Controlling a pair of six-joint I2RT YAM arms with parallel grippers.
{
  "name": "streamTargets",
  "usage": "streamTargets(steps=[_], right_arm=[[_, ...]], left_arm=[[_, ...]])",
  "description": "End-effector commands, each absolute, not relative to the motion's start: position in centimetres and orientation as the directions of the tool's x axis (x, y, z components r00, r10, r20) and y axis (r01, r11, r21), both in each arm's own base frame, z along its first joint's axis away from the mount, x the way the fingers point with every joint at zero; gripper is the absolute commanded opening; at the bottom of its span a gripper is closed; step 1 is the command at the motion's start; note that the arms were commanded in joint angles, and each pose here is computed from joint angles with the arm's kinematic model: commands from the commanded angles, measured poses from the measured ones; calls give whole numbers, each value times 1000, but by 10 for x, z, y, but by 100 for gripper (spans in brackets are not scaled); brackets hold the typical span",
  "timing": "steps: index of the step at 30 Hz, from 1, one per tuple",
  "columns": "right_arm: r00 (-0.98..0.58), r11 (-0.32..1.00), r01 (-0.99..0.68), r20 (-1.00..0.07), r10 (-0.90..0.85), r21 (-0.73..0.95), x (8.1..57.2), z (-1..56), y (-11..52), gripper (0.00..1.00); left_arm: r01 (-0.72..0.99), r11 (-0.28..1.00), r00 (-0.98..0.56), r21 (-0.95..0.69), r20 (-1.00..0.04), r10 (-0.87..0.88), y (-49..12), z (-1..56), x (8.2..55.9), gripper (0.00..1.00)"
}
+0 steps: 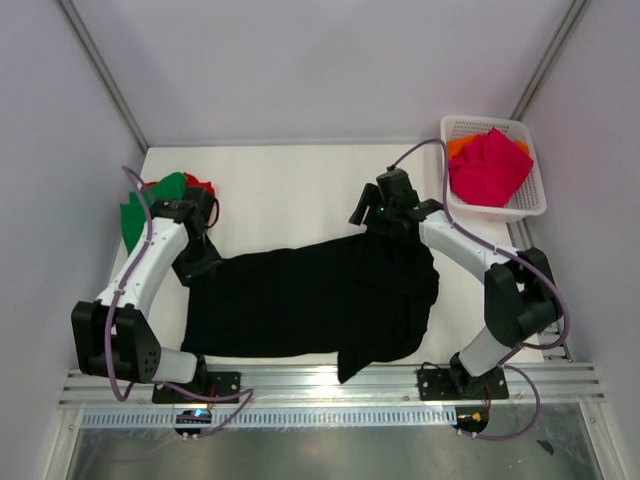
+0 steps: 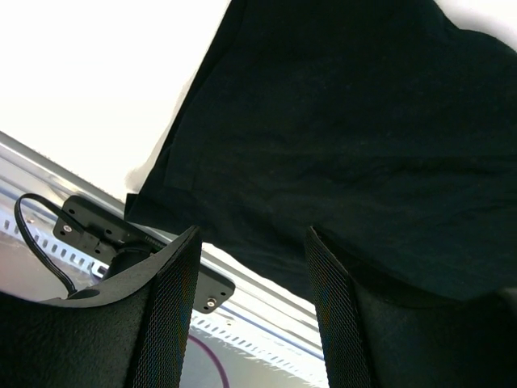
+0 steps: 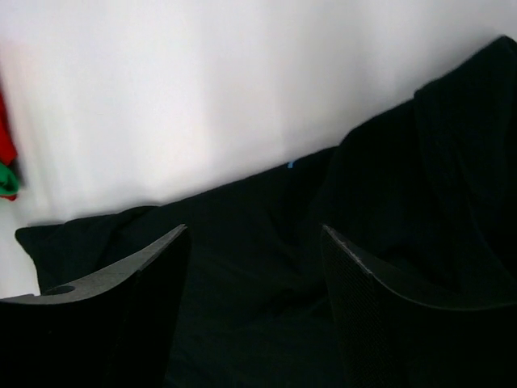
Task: Fold and stack the t-shirts
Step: Fold the flattened tshirt in 1/3 of the way
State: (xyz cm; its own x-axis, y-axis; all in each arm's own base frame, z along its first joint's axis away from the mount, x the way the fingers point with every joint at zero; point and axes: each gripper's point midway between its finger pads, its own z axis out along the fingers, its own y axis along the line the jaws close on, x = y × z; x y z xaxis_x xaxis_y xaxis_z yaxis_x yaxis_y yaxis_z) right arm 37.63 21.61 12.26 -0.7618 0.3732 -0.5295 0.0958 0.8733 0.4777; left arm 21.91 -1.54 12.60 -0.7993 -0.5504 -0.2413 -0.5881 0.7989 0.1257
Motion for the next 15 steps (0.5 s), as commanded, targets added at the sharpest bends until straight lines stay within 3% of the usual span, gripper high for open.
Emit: streamTargets(steps=[1, 15], right_arm=[[-771, 896, 209, -498, 398, 392, 361, 116, 202, 69], [-811, 896, 344, -391, 435, 282, 344, 83, 192, 69]], left_arm=[[-588, 802, -790, 99, -283, -544, -15, 139, 228, 56], [-584, 806, -792, 94, -281, -542, -17, 142, 232, 56]])
